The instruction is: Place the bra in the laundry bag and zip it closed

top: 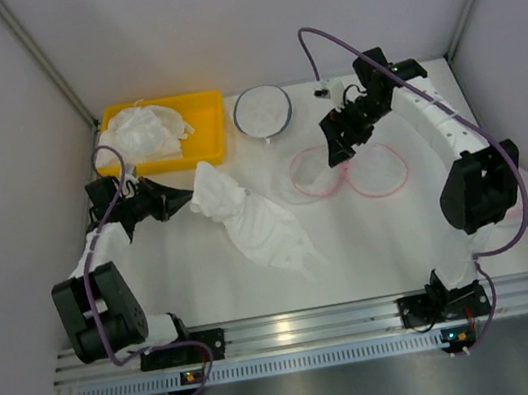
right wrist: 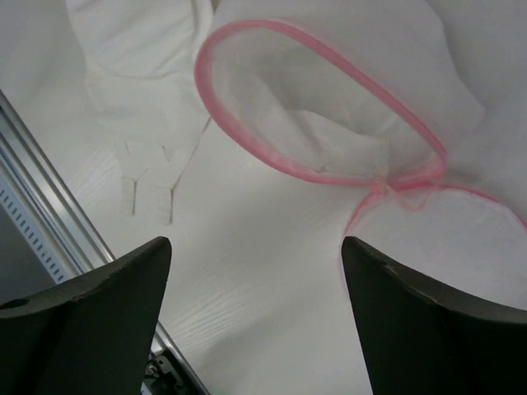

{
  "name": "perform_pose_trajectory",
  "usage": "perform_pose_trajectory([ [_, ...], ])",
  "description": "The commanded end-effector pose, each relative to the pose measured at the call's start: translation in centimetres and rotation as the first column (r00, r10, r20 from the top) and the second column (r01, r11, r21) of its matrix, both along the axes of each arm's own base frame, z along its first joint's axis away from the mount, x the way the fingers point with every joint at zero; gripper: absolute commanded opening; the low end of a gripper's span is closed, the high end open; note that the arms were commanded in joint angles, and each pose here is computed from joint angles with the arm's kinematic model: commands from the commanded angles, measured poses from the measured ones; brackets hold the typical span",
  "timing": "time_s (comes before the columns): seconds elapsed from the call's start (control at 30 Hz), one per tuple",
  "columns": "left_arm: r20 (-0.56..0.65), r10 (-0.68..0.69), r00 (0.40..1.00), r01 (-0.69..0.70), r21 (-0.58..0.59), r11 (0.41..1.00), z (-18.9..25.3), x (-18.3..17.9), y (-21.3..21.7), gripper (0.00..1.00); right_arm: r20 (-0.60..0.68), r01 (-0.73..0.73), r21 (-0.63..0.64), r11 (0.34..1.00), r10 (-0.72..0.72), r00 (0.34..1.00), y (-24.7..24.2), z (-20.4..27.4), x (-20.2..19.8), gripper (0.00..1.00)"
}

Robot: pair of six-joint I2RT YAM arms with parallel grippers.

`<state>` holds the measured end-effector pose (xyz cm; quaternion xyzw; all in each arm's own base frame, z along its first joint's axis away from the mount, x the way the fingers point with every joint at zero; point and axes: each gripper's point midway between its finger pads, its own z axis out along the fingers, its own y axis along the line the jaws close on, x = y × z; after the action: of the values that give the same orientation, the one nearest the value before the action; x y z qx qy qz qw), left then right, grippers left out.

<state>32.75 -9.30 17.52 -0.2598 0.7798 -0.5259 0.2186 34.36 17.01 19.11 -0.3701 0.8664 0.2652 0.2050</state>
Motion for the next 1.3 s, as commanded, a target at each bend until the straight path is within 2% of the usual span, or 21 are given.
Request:
perform_pose_trajectory([
  [0.0, 0.011, 0.017, 1.000, -0.018, 0.068, 0.998, -3.5, 0.2, 3.5, 0.00, -0.054, -0.141, 0.065, 0.988, 0.144, 0.988, 3.1, -0.6, -3.8, 0.81],
  [0.03, -0.091, 0.063, 0.994, -0.056, 0.077, 0.995, -5.5, -0.1, 5.3, 0.00, -0.057, -0.158, 0.063, 0.985, 0.162, 0.985, 3.6, -0.9, -4.4, 0.73],
  [0.07, -0.087, 0.050, 0.995, -0.038, 0.131, 0.991, -6.8, -0.4, 6.3, 0.00, -0.071, -0.189, 0.055, 0.980, 0.193, 0.979, 4.5, -2.0, -5.5, 0.68],
  [0.1, -0.153, 0.051, 0.987, -0.031, 0.131, 0.991, -8.4, -0.9, 6.9, 0.01, -0.078, -0.205, 0.051, 0.978, 0.208, 0.975, 5.0, -2.5, -6.0, 0.61],
  [0.17, -0.224, 0.066, 0.972, -0.022, 0.194, 0.981, -10.1, -2.0, 8.6, 0.22, -0.104, -0.252, 0.042, 0.967, 0.255, 0.961, 6.4, -3.8, -7.9, 0.56],
  [0.27, -0.250, 0.096, 0.963, -0.023, 0.280, 0.960, -11.1, -2.5, 10.7, 0.42, -0.128, -0.292, 0.033, 0.956, 0.294, 0.947, 8.1, -5.5, -9.6, 0.52],
  [0.33, -0.186, 0.103, 0.977, -0.035, 0.340, 0.940, -9.7, -2.1, 11.8, 0.47, -0.126, -0.306, 0.027, 0.952, 0.307, 0.943, 9.2, -6.4, -10.4, 0.51],
  [0.37, -0.154, 0.093, 0.984, -0.024, 0.397, 0.917, -9.3, -2.2, 12.4, 0.62, -0.125, -0.305, 0.022, 0.952, 0.305, 0.944, 9.5, -6.7, -10.4, 0.50],
  [0.4, -0.115, 0.082, 0.990, -0.024, 0.434, 0.901, -8.6, -2.0, 12.8, 0.70, -0.114, -0.301, 0.019, 0.953, 0.301, 0.947, 9.9, -7.1, -10.2, 0.50],
  [0.47, 0.028, 0.009, 1.000, -0.023, 0.556, 0.831, -6.1, -1.2, 13.7, 0.78, -0.152, -0.269, 0.013, 0.963, 0.267, 0.952, 10.2, -8.2, -10.4, 0.49],
  [0.57, 0.129, -0.168, 0.977, 0.037, 0.678, 0.734, -4.1, -1.2, 12.1, 0.78, -0.184, -0.233, 0.014, 0.972, 0.231, 0.955, 10.5, -9.5, -10.6, 0.48],
  [0.73, 0.100, -0.399, 0.912, 0.190, 0.759, 0.623, -5.2, -2.6, 5.9, 0.73, -0.147, -0.192, -0.058, 0.980, 0.182, 0.972, 9.2, -10.2, -10.2, 0.48],
  [0.83, 0.089, -0.441, 0.893, 0.229, 0.754, 0.616, -6.0, -2.2, 3.3, 0.69, -0.130, -0.172, -0.114, 0.978, 0.157, 0.979, 7.7, -10.7, -10.5, 0.51],
  [1.0, 0.080, -0.419, 0.905, 0.231, 0.734, 0.639, -7.2, -0.7, 2.0, 0.67, -0.116, -0.127, -0.204, 0.971, 0.104, 0.988, 6.0, -12.3, -10.5, 0.58],
  [1.17, 0.079, -0.383, 0.921, 0.208, 0.730, 0.651, -6.7, 0.5, 2.3, 0.69, -0.095, -0.173, -0.290, 0.941, 0.152, 0.984, 5.9, -14.3, -11.0, 0.70],
  [1.27, 0.096, -0.374, 0.922, 0.192, 0.726, 0.660, -6.0, 0.8, 2.2, 0.71, -0.028, -0.201, -0.359, 0.911, 0.205, 0.978, 6.3, -15.3, -11.0, 0.75],
])
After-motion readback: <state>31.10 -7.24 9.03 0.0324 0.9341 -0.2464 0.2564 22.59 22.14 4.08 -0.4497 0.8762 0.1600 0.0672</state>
